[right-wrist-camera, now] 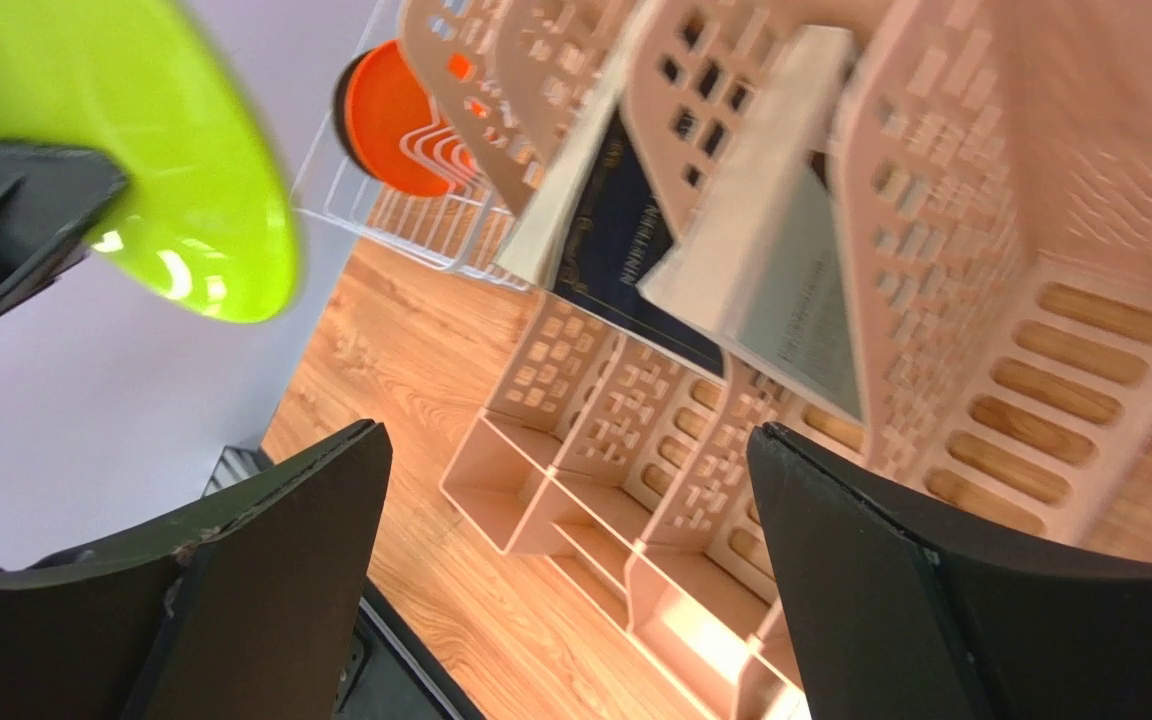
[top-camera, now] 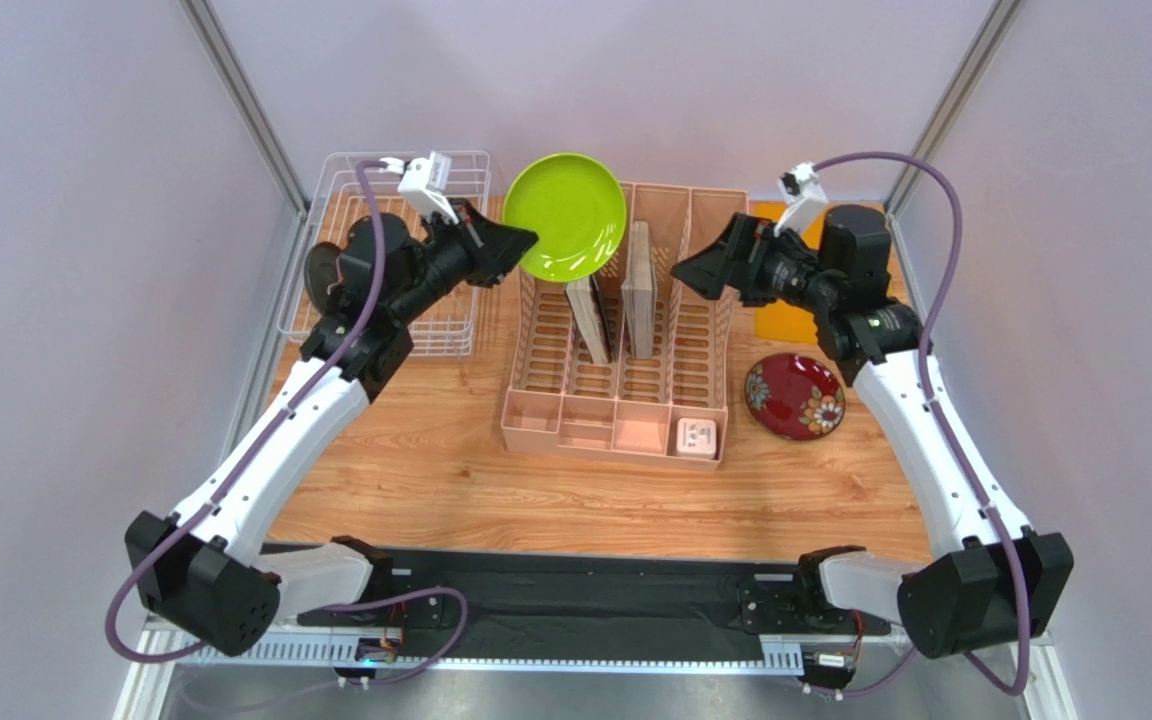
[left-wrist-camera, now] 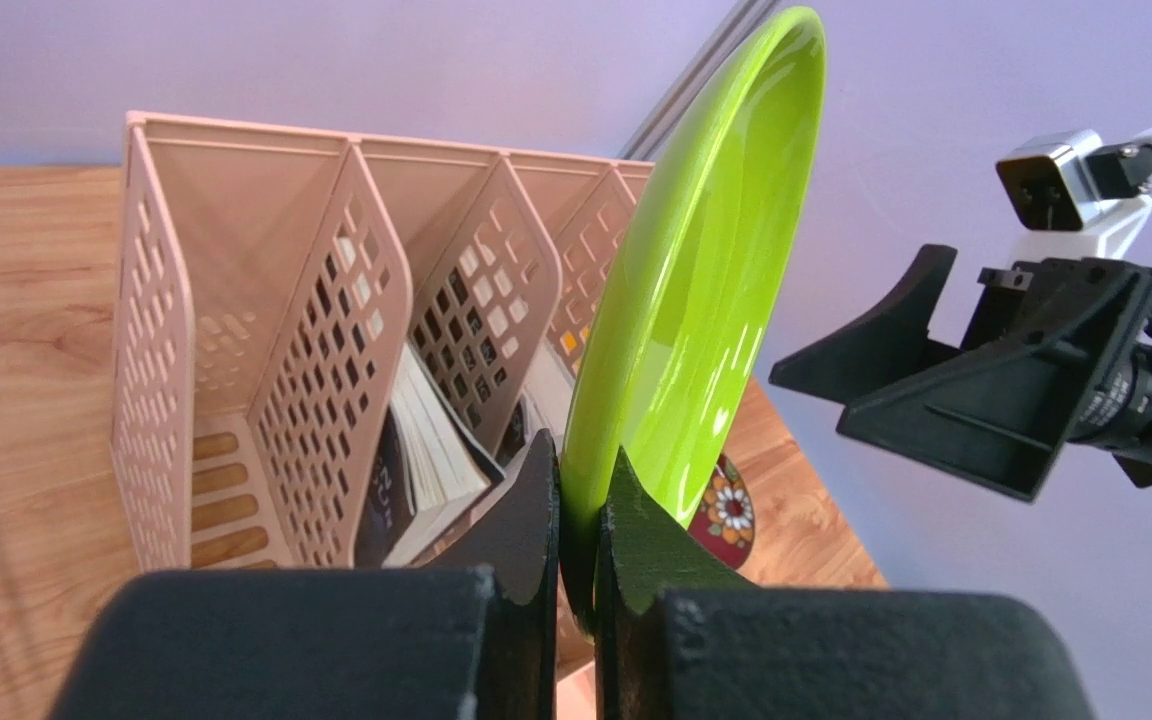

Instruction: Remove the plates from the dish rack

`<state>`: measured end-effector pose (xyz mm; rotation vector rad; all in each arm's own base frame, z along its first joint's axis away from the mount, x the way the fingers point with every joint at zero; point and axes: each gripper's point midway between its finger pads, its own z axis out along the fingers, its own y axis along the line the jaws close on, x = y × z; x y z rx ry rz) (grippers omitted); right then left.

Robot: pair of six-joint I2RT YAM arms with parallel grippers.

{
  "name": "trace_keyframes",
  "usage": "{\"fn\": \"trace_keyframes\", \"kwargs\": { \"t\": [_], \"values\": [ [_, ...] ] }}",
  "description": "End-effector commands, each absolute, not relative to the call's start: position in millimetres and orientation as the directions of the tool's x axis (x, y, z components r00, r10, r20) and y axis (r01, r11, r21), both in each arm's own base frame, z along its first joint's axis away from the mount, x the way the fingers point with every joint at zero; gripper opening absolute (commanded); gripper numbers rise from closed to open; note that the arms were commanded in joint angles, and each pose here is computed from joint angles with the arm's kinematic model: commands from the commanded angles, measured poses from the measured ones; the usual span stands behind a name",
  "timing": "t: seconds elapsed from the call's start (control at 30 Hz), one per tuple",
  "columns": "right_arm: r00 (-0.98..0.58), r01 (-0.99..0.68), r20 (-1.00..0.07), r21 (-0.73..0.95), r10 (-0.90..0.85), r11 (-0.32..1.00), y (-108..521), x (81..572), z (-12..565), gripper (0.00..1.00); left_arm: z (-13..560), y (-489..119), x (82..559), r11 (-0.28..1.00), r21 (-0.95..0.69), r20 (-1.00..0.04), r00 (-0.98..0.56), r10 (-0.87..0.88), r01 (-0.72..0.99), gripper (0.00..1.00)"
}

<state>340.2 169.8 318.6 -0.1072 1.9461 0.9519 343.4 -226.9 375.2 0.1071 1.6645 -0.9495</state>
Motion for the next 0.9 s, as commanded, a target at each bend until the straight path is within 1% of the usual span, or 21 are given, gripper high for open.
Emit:
{"fn": "trace_keyframes", "kwargs": {
  "t": [0.0, 0.13, 0.27, 0.4, 0.57, 0.6, 0.63, 0.67, 0.77, 0.87],
  "values": [
    [-0.426, -0.575, -0.866, 0.483, 0.262, 0.661, 194, 345, 369, 0.96, 419, -243, 348, 0.597, -0.519, -0.847, -0.276, -0.454, 0.612, 0.0],
    [-0.419, -0.606, -0.874, 0.471, 0.245, 0.641, 209, 347, 372, 0.96, 406, -253, 357, 0.585, -0.54, -0.837, -0.314, -0.448, 0.606, 0.0],
    [-0.41, -0.632, -0.883, 0.457, 0.23, 0.626, 219, 349, 375, 0.96, 401, -267, 356, 0.534, -0.571, -0.816, -0.359, -0.453, 0.624, 0.0],
    [-0.408, -0.635, -0.884, 0.455, 0.228, 0.624, 224, 357, 372, 0.89, 398, -279, 350, 0.507, -0.578, -0.811, -0.383, -0.442, 0.64, 0.0],
    [-0.397, -0.645, -0.889, 0.448, 0.229, 0.619, 228, 366, 369, 0.86, 399, -289, 338, 0.439, -0.615, -0.781, -0.432, -0.451, 0.655, 0.0],
    [-0.4, -0.646, -0.888, 0.448, 0.225, 0.618, 229, 368, 367, 0.79, 396, -290, 337, 0.437, -0.623, -0.776, -0.442, -0.45, 0.649, 0.0],
    [-0.391, -0.65, -0.892, 0.442, 0.227, 0.618, 229, 370, 367, 0.76, 396, -290, 336, 0.434, -0.623, -0.776, -0.443, -0.449, 0.651, 0.0],
    [-0.389, -0.653, -0.894, 0.438, 0.223, 0.619, 229, 371, 365, 0.67, 394, -290, 334, 0.432, -0.626, -0.774, -0.45, -0.445, 0.649, 0.0],
    [-0.37, -0.658, -0.903, 0.42, 0.217, 0.625, 229, 373, 362, 0.51, 383, -289, 333, 0.45, -0.622, -0.781, -0.462, -0.421, 0.641, 0.0],
    [-0.359, -0.697, -0.91, 0.408, 0.207, 0.59, 234, 367, 365, 0.52, 371, -291, 332, 0.452, -0.627, -0.779, -0.484, -0.4, 0.635, 0.0]
  ]
}}
